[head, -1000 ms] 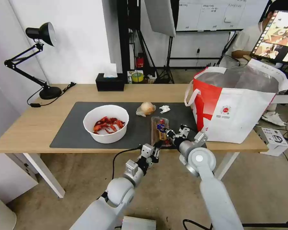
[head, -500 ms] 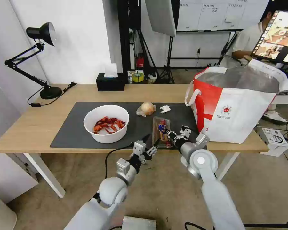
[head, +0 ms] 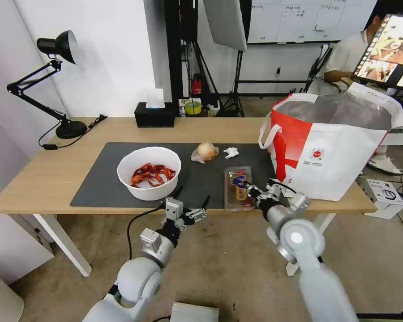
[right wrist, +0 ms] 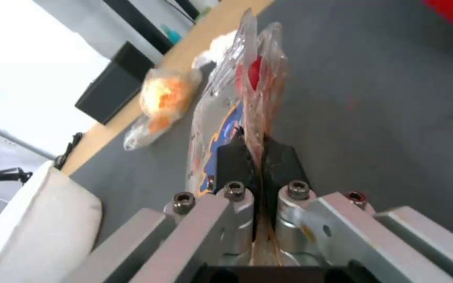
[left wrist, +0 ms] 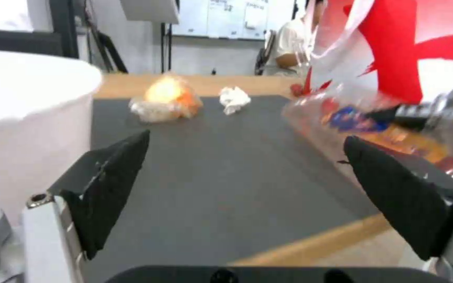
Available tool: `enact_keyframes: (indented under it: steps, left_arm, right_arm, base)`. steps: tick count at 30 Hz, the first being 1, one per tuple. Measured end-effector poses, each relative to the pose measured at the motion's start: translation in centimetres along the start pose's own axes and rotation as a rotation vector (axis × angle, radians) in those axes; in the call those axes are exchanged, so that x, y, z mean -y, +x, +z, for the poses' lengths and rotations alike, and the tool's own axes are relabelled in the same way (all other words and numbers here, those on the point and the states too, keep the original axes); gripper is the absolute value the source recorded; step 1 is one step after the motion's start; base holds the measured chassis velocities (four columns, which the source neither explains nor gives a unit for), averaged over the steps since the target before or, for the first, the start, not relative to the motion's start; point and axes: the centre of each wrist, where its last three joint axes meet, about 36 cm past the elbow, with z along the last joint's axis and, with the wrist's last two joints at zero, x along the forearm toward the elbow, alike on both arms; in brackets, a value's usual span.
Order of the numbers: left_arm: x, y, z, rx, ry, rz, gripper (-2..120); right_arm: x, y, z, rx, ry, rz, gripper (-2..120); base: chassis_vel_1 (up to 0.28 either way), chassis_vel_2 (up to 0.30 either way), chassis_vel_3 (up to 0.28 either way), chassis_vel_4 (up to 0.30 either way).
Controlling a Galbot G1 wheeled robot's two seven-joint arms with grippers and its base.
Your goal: Pick up the trash from the table and place it into the takeout bag.
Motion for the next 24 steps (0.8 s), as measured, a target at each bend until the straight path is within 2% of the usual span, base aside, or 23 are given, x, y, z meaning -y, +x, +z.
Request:
enact_keyframes:
  steps: [4,11,19,24]
  left_arm:
    - [0.0,1.4,-0.4,-0.006,0.011,-0.045,100]
    - [-0.5,3.4,-0.8,-0.014,-0.025,-0.103,100]
    - [-1.9,5.7,-1.6,-0.01,-0.07,-0.182,100]
    - [-3.4,7.4,-2.0,0.0,-0.108,-0.242,100]
  right_arm:
    - [-0.2,1.4,0.0,0.02,0.013,-0.016,0]
    - [-0.5,3.7,-0.4,0.06,0.049,-0.056,0]
    - [-0.9,6.4,-2.2,0.147,0.108,-0.133,0]
    - [-1.4,8.2,-3.0,0.243,0.149,-0.203,0]
  base:
    - [0.0,0.0,0.0,0.0]
    - [0.0,0.0,0.0,0.0]
    - [0.0,0.0,0.0,0.0]
    - [0.0,0.0,0.0,0.0]
